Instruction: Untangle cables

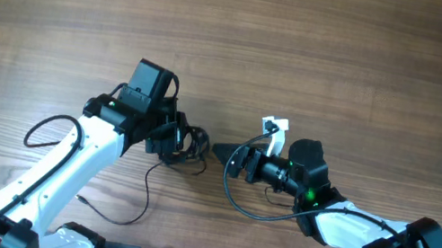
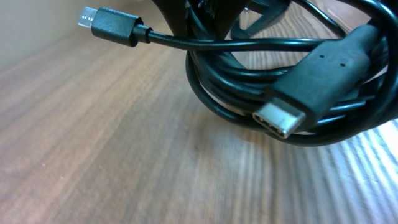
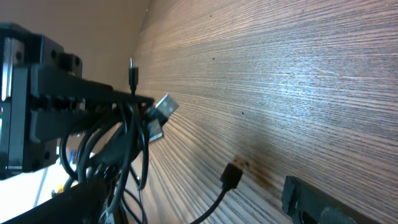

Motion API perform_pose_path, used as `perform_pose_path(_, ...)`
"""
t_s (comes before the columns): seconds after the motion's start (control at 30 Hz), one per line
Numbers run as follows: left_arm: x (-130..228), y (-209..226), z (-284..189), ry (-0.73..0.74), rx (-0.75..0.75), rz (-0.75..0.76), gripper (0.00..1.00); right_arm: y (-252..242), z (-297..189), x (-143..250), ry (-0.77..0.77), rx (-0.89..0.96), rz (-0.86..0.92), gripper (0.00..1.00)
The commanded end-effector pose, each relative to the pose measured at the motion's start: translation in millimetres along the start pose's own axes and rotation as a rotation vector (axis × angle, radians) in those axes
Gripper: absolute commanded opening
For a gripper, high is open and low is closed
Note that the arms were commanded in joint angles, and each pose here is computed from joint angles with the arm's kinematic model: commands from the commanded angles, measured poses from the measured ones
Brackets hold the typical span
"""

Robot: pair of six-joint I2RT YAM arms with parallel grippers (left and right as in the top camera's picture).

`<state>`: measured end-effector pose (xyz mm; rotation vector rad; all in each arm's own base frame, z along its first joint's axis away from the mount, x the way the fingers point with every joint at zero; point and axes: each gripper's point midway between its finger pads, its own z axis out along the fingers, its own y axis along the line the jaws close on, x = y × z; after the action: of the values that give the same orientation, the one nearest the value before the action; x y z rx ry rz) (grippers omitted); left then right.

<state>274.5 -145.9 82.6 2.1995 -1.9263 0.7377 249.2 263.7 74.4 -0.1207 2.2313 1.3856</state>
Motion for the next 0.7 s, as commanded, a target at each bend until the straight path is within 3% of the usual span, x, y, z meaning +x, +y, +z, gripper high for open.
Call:
perform_pose_path(0.0,13,-5,-2,0.056,0.016,-0.138,0.04,5,2,6,0.028,-0.02,-0.005,0.92)
perform_pose_path(0.23,33,-1,-1,0.119,0.006,-0.089,0.04,0,10,10,-0.015,0.06,-0.03,0.91)
perform_pose_path(0.4,83,0,-11,0.36,-0.027,0.01,0.04,-36,4,5,-0.091,0.238,0.121,0.91)
perform_pose_path(0.53,94,6,-19,0.439,-0.002,0.301,0.04,-61,-4,4,-0.151,0.35,0.268,0.94)
perform_pose_path(0.6,91,2,-20,0.43,0.091,0.649,0.04,-72,-9,2,-0.174,0.386,0.332,0.97)
perform_pose_path(0.67,86,2,-21,0.421,0.137,0.885,0.04,-80,-15,-4,-0.195,0.407,0.355,0.99)
